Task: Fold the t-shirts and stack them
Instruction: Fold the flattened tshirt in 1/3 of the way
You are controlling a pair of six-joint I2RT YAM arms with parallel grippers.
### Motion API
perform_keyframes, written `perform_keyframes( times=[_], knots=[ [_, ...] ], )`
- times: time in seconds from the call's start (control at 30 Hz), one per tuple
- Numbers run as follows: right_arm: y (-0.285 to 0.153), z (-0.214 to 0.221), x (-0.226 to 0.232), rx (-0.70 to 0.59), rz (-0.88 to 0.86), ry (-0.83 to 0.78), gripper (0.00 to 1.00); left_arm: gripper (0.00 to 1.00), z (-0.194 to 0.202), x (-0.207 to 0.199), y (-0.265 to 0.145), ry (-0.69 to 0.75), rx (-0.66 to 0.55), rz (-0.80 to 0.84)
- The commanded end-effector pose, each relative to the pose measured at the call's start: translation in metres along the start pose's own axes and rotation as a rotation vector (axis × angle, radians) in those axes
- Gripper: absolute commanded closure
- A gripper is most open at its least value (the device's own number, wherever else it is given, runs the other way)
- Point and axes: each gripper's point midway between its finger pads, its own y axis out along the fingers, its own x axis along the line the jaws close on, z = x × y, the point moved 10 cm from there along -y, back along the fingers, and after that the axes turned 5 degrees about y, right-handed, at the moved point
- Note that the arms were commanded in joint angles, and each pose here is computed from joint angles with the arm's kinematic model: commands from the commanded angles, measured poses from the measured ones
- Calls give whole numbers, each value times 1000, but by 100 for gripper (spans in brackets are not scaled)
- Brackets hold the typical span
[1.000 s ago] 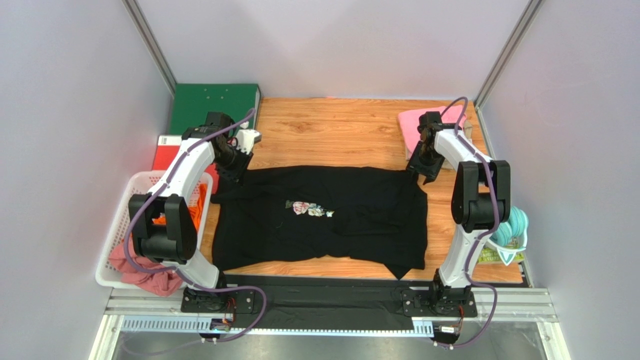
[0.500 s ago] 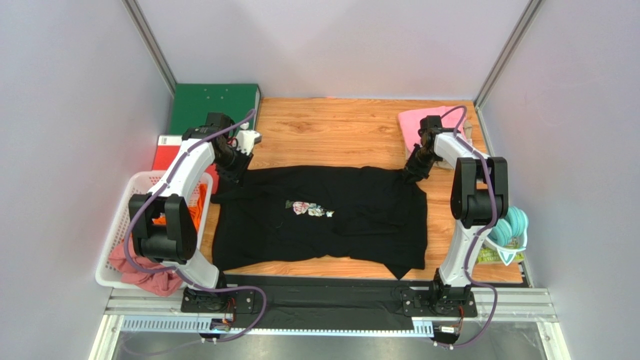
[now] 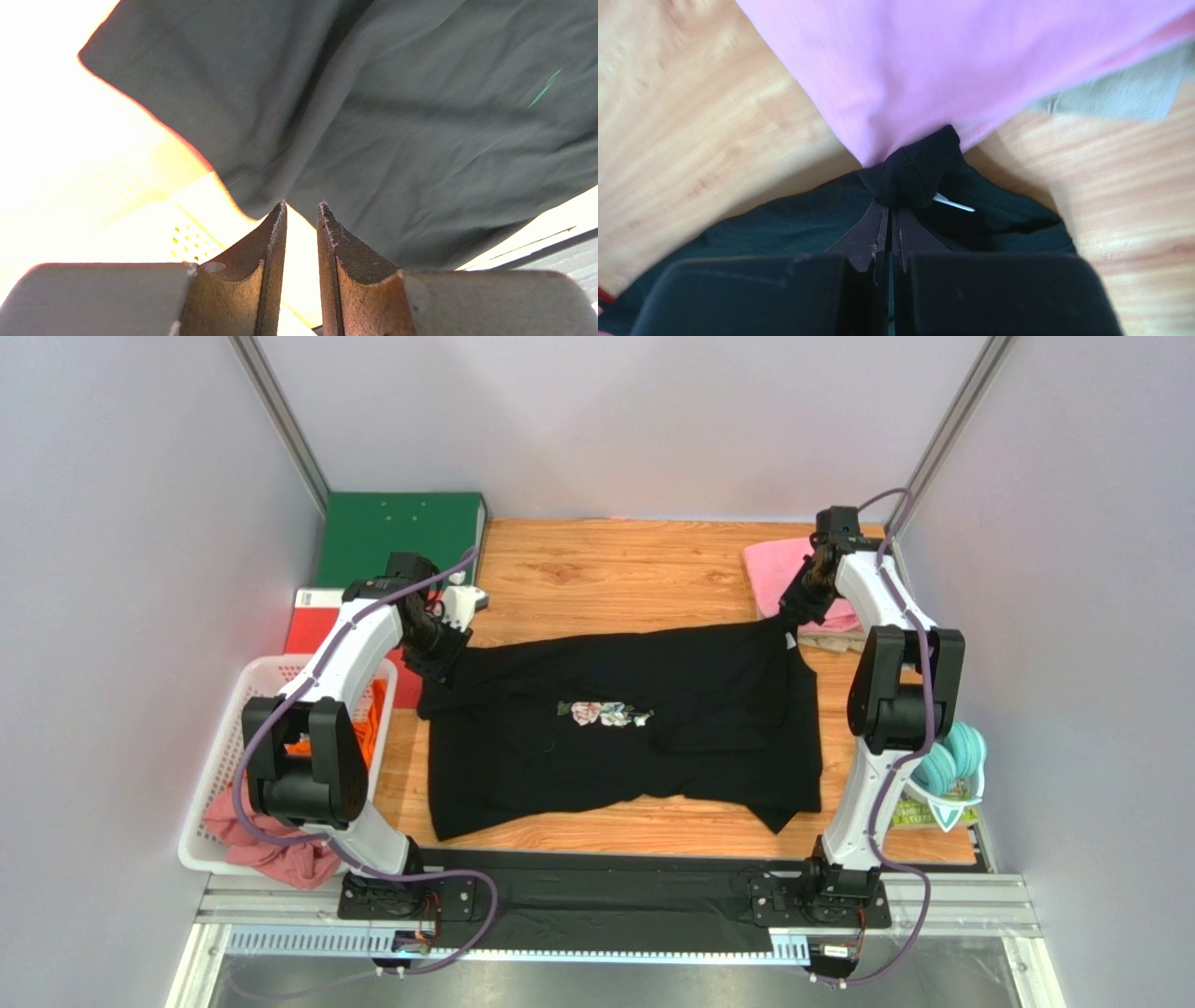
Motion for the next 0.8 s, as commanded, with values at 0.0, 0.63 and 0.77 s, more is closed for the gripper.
perform_keyframes(
  times=[0.0, 0.63, 0.77],
  knots=[
    [5, -14, 2, -21, 32, -1, 93, 71, -1, 4, -1, -2, -18, -26],
    [-43, 51, 63, -21, -120, -152, 42, 70, -21, 28, 58, -134, 43, -25],
    [-10, 81, 82, 73, -116, -210, 42, 70, -15, 28, 69, -130, 73, -20]
  ],
)
